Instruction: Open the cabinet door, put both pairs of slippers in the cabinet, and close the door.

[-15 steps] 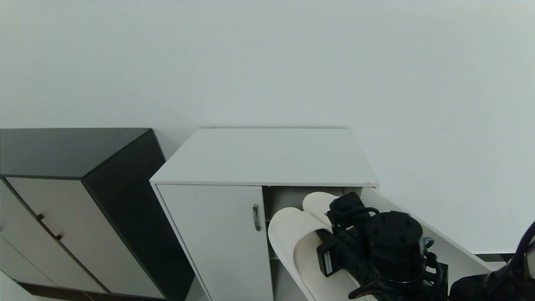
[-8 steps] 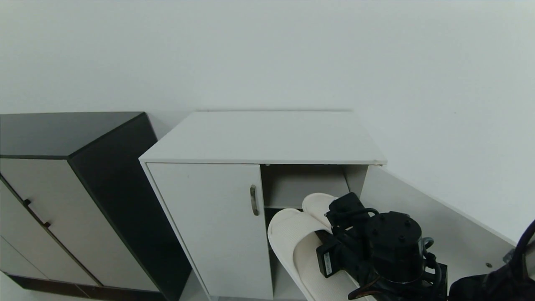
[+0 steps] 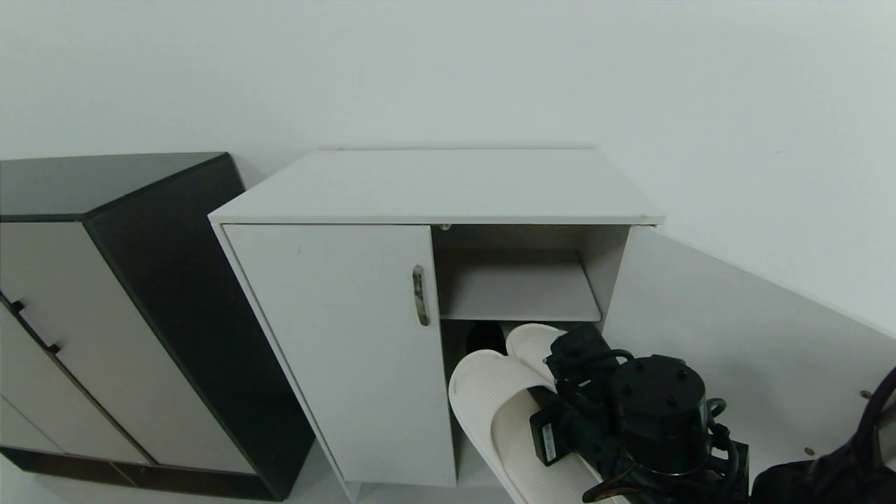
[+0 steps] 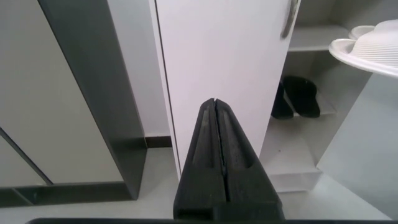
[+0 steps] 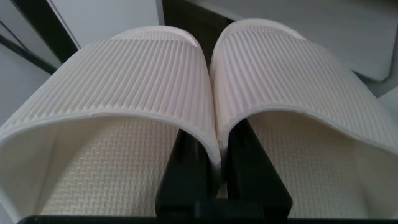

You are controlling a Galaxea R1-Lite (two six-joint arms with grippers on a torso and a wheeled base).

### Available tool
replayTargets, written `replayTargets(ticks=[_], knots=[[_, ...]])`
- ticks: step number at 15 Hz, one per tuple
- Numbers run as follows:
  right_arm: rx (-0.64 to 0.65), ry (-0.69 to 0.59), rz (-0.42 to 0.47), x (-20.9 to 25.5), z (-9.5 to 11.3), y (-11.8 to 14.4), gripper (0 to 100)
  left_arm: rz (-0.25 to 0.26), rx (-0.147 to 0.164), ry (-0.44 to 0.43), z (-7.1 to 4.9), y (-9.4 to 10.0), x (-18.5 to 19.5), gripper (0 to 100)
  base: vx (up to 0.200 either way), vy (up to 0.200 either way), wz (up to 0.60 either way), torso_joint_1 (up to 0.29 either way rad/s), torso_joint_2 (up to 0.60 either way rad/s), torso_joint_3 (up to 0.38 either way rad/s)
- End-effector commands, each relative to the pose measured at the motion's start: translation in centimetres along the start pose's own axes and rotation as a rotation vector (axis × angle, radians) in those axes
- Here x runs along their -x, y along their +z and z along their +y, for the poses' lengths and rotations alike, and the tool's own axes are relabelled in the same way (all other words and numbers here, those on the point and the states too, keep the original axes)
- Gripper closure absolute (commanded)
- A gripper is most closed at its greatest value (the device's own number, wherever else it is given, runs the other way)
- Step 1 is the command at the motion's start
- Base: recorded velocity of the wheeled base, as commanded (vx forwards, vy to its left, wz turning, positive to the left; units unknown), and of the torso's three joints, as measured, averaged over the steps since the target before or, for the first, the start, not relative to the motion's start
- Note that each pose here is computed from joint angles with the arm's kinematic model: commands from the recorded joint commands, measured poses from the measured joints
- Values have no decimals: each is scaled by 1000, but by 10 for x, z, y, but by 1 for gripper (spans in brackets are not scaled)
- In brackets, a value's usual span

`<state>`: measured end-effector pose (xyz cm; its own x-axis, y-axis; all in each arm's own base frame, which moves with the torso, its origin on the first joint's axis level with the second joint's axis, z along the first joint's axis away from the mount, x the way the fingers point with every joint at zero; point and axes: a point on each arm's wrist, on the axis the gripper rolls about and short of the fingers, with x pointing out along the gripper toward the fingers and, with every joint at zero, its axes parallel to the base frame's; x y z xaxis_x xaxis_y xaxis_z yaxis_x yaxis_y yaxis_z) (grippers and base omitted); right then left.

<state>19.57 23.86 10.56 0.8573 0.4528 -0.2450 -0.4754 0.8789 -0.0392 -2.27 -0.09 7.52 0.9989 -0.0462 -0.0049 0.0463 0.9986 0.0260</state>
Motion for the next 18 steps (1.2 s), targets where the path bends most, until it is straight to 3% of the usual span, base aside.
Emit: replayTargets(ticks=[1, 13, 18], knots=[[3, 1, 6, -1, 1, -2, 100, 0, 0, 0, 0, 0, 0, 100, 0, 0, 0, -149, 476, 334], [7, 1, 16, -4, 2, -8, 100, 0, 0, 0, 0, 0, 0, 100, 0, 0, 0, -78, 441, 354], [6, 0, 8, -4, 1, -10, 100, 0, 0, 0, 0, 0, 0, 100, 0, 0, 0, 1, 67, 64]])
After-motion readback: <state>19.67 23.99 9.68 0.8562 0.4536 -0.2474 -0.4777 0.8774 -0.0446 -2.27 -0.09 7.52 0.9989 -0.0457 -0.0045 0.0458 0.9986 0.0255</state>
